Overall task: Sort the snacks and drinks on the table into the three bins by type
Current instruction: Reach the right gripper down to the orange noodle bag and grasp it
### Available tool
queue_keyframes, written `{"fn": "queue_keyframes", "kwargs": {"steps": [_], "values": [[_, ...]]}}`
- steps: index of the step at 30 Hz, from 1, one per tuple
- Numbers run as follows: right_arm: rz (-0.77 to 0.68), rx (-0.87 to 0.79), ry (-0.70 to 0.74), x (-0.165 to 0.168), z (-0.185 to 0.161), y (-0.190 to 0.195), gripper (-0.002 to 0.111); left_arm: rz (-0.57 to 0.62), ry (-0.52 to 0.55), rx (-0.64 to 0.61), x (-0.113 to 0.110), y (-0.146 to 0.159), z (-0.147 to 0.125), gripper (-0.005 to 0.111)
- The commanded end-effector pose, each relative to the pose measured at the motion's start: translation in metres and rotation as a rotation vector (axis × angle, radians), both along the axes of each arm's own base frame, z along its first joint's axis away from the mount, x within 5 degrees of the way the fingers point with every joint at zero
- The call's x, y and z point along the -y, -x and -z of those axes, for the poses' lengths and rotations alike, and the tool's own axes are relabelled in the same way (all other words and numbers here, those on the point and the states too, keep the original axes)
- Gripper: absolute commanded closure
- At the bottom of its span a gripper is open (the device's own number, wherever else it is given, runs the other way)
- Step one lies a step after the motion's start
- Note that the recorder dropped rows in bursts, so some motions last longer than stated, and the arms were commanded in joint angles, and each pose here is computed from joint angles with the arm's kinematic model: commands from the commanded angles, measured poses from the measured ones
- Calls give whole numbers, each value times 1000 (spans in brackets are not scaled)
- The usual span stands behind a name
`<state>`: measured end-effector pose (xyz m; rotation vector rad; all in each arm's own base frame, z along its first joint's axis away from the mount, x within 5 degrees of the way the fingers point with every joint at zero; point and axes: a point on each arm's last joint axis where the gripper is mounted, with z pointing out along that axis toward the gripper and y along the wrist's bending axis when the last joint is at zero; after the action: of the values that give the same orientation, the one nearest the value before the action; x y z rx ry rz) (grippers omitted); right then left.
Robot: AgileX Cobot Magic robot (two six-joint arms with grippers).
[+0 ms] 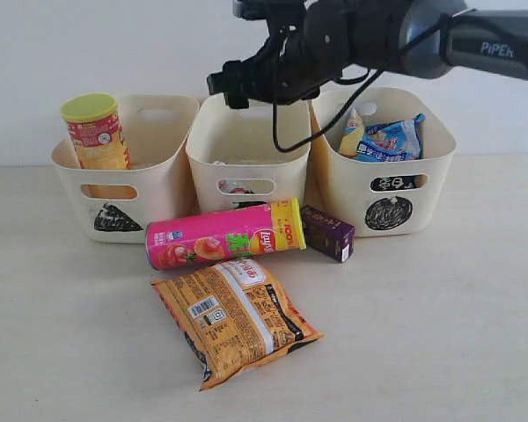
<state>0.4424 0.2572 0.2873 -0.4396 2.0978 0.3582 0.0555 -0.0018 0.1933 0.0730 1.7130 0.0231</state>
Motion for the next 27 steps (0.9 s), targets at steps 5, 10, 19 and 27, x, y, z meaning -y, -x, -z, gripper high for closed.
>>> {"fn": "queue_keyframes", "kwargs": {"steps": [5, 10, 19, 27], "values": [[14, -89, 204, 28, -51, 23, 91, 4, 0, 2, 0, 0, 1, 103], [8, -196, 286, 39, -60, 40, 108, 4, 0, 2, 0, 0, 1, 103], [-142, -411, 328, 53, -39, 90, 108, 4, 0, 2, 0, 0, 1, 103], [-545, -673, 153, 18, 13, 159, 108, 4, 0, 2, 0, 0, 1, 103]]}}
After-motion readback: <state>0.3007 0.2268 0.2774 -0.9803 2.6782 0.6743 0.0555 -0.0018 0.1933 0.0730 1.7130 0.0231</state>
